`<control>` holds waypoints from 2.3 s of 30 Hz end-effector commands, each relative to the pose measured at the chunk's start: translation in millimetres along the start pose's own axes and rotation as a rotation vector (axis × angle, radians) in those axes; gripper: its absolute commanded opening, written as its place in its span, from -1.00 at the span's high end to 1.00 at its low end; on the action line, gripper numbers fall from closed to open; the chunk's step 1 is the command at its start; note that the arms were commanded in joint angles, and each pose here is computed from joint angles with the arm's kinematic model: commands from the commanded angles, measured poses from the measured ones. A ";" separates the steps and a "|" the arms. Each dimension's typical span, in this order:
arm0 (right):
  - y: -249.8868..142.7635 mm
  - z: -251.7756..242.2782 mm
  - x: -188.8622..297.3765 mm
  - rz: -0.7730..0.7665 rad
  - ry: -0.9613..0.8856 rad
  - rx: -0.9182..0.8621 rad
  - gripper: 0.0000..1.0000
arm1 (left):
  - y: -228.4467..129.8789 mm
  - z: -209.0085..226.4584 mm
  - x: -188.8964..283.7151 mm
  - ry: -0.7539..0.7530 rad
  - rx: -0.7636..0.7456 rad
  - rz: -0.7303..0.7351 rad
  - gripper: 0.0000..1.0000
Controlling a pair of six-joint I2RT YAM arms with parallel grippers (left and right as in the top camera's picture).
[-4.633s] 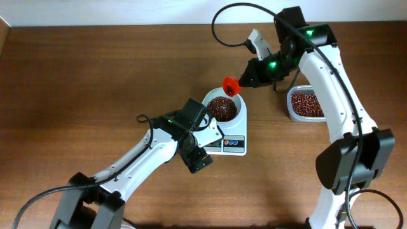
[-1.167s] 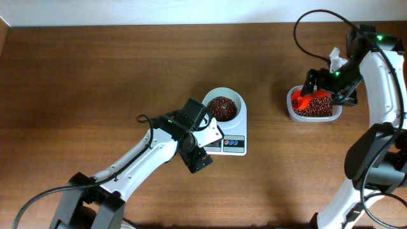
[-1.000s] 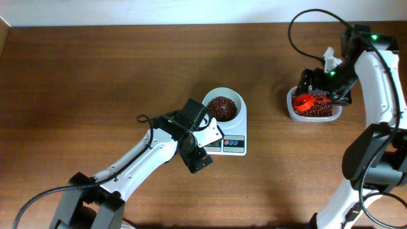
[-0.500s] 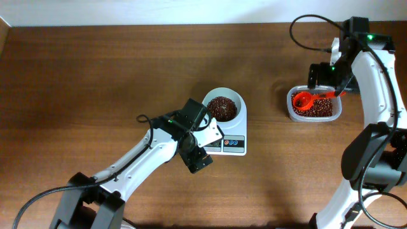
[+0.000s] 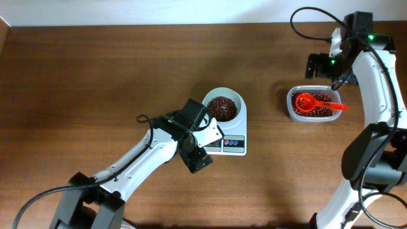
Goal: Scoop item into bowl and weigh 50g on scale
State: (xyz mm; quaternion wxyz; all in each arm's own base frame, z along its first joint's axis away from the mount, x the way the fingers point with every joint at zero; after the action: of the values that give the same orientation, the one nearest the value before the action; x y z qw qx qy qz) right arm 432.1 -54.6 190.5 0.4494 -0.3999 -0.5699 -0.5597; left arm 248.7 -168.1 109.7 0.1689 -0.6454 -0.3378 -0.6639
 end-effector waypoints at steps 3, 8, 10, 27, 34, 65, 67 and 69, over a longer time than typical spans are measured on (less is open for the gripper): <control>-23.8 23.4 8.1 0.105 0.190 -0.039 -0.98 | 0.3 -1.0 2.6 -0.007 -0.016 -0.013 -0.98; -29.6 25.1 9.1 0.137 0.200 -0.045 -0.98 | 0.3 -1.0 2.6 -0.007 -0.016 -0.013 -0.98; -31.3 26.2 9.6 0.146 0.205 -0.046 -0.98 | 0.4 -1.0 2.6 -0.007 -0.016 -0.013 -0.98; -35.8 32.5 11.1 0.176 0.206 -0.035 -0.98 | 0.3 -1.0 2.6 -0.007 -0.016 -0.013 -0.98; -34.0 49.7 13.0 0.174 0.208 0.011 -0.98 | 0.4 -1.0 2.6 -0.007 -0.016 -0.013 -0.98; -41.7 86.1 29.9 0.200 0.074 0.124 -0.98 | 0.3 -1.0 2.6 -0.007 -0.016 -0.013 -0.98; -41.7 86.1 29.9 0.200 0.074 0.124 -0.97 | 0.4 -1.0 2.6 -0.007 -0.016 -0.013 -0.98; -41.6 86.1 29.6 0.200 0.074 0.124 -0.97 | 0.3 -1.0 2.6 -0.007 -0.016 -0.013 -0.98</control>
State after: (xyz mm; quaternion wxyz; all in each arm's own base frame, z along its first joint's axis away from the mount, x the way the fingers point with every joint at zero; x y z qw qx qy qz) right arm 381.5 30.1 202.6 0.5571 -0.4053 -0.5370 -0.4868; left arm 248.7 -168.1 109.7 0.1689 -0.6454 -0.3378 -0.6639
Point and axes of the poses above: each gripper's point midway between its finger pads, its own x axis back along the fingers, its own z axis along the line the jaws close on, y = z × x, the point moved 6 cm from there along x, back along the fingers, and after that the axes turned 13 degrees about x, right-handed, at the moved point
